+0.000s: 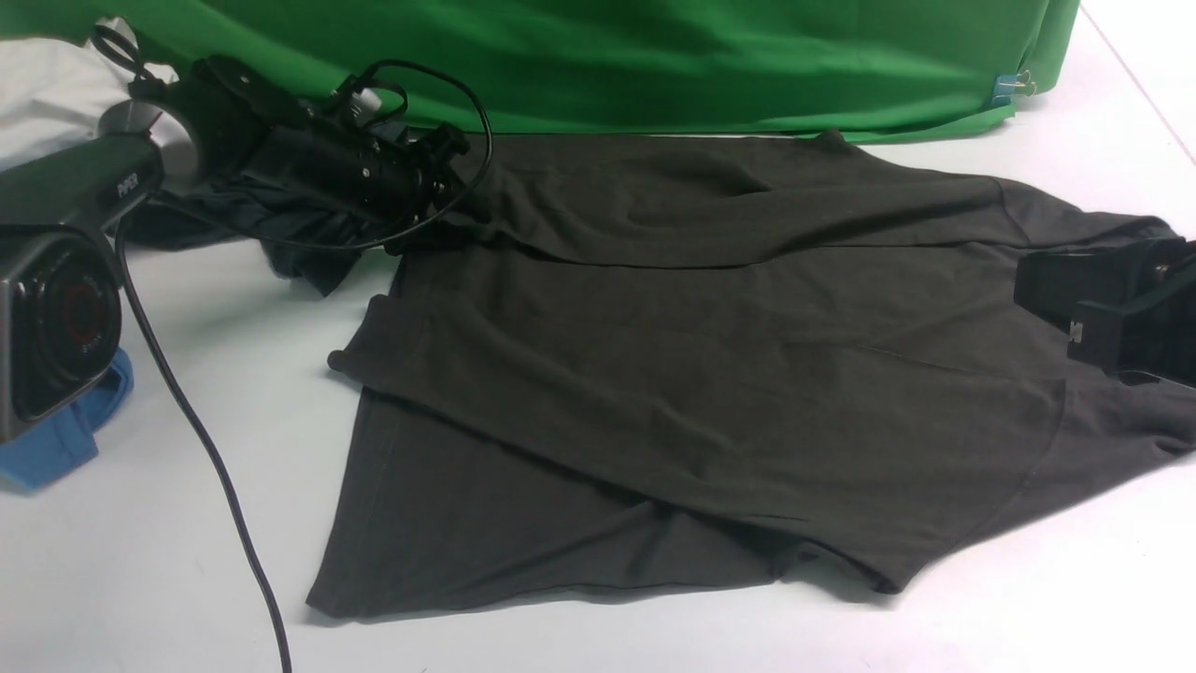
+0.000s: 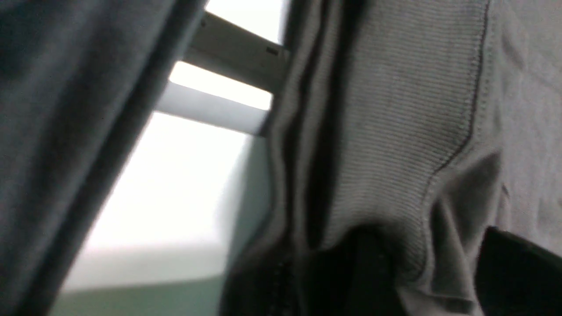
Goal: Fold a long-sleeved shirt on a white desktop.
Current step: 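Grab the top left corner of the dark shirt with the left gripper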
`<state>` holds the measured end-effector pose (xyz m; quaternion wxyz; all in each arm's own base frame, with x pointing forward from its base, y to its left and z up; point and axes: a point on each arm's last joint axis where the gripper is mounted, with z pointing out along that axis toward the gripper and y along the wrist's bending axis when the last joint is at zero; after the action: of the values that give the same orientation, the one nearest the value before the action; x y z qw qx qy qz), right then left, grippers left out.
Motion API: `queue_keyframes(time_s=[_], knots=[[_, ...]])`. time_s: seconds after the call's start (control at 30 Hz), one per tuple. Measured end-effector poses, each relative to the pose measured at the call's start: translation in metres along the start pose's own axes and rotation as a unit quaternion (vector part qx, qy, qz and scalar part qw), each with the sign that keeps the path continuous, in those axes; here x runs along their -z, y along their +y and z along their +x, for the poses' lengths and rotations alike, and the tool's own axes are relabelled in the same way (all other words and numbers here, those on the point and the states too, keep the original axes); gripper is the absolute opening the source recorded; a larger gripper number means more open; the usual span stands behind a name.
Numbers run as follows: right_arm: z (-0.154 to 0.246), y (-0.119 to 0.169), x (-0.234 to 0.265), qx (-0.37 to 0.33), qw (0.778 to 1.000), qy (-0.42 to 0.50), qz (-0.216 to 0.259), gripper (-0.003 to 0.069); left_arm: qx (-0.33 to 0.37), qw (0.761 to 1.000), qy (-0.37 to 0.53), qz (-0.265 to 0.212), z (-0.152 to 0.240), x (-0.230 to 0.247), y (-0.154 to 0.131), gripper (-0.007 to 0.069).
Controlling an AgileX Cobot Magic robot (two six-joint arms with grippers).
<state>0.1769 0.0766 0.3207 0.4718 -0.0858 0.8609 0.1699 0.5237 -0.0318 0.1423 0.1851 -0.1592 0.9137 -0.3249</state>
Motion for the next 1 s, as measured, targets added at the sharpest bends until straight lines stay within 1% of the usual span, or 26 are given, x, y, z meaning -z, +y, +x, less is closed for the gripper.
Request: queue_keyframes(time_s=[0.03,0.07,0.13,0.27,0.5,0.6,0.7,0.73,0.77,0.8,0.83,0.87,0.93,0.97,1.0], knots=[[0.000,0.000,0.000,0.000,1.000,0.000,0.000,0.0244,0.000,1.000,0.000,0.000,0.000,0.000,0.000,0.0417],[0.000,0.000,0.000,0.000,1.000,0.000,0.000,0.0244,-0.001,1.000,-0.002,0.002,0.000,0.001,-0.001,0.0454],[0.000,0.000,0.000,0.000,1.000,0.000,0.000,0.0244,0.000,1.000,-0.006,0.007,-0.001,0.000,-0.002,0.0480],[0.000,0.000,0.000,0.000,1.000,-0.001,0.000,0.0244,0.008,1.000,-0.014,0.017,-0.002,-0.001,-0.003,0.0494],[0.000,0.000,0.000,0.000,1.000,-0.001,0.000,0.0244,0.007,1.000,-0.022,0.018,-0.004,0.000,-0.004,0.0496],[0.000,0.000,0.000,0.000,1.000,-0.001,0.000,0.0244,-0.027,0.998,-0.047,0.020,-0.010,0.011,-0.013,0.0498],[0.000,0.000,0.000,0.000,1.000,-0.001,0.000,0.0244,-0.087,0.991,-0.098,0.028,-0.025,0.036,-0.036,0.0498],[0.000,0.000,0.000,0.000,1.000,-0.001,0.000,0.0244,-0.094,0.990,-0.103,0.028,-0.026,0.039,-0.038,0.0498],[0.000,0.000,0.000,0.000,1.000,-0.001,0.000,0.0244,-0.129,0.984,-0.124,0.023,-0.032,0.054,-0.051,0.0498],[0.000,0.000,0.000,0.000,1.000,-0.001,0.000,0.0244,-0.132,0.983,-0.124,0.022,-0.033,0.055,-0.051,0.0498],[0.000,0.000,0.000,0.000,1.000,-0.001,0.000,0.0244,-0.164,0.978,-0.128,-0.002,-0.036,0.067,-0.058,0.0498],[0.000,0.000,0.000,0.000,1.000,-0.001,0.000,0.0244,-0.167,0.978,-0.126,-0.004,-0.036,0.069,-0.059,0.0498],[0.000,0.000,0.000,0.000,1.000,0.001,0.000,0.0244,-0.186,0.975,-0.099,-0.067,-0.036,0.079,-0.056,0.0498],[0.000,0.000,0.000,0.000,1.000,0.001,0.000,0.0244,-0.187,0.976,-0.091,-0.072,-0.034,0.079,-0.055,0.0498],[0.000,0.000,0.000,0.000,1.000,0.001,0.000,0.0244,-0.191,0.974,-0.069,-0.099,-0.032,0.079,-0.049,0.0498]])
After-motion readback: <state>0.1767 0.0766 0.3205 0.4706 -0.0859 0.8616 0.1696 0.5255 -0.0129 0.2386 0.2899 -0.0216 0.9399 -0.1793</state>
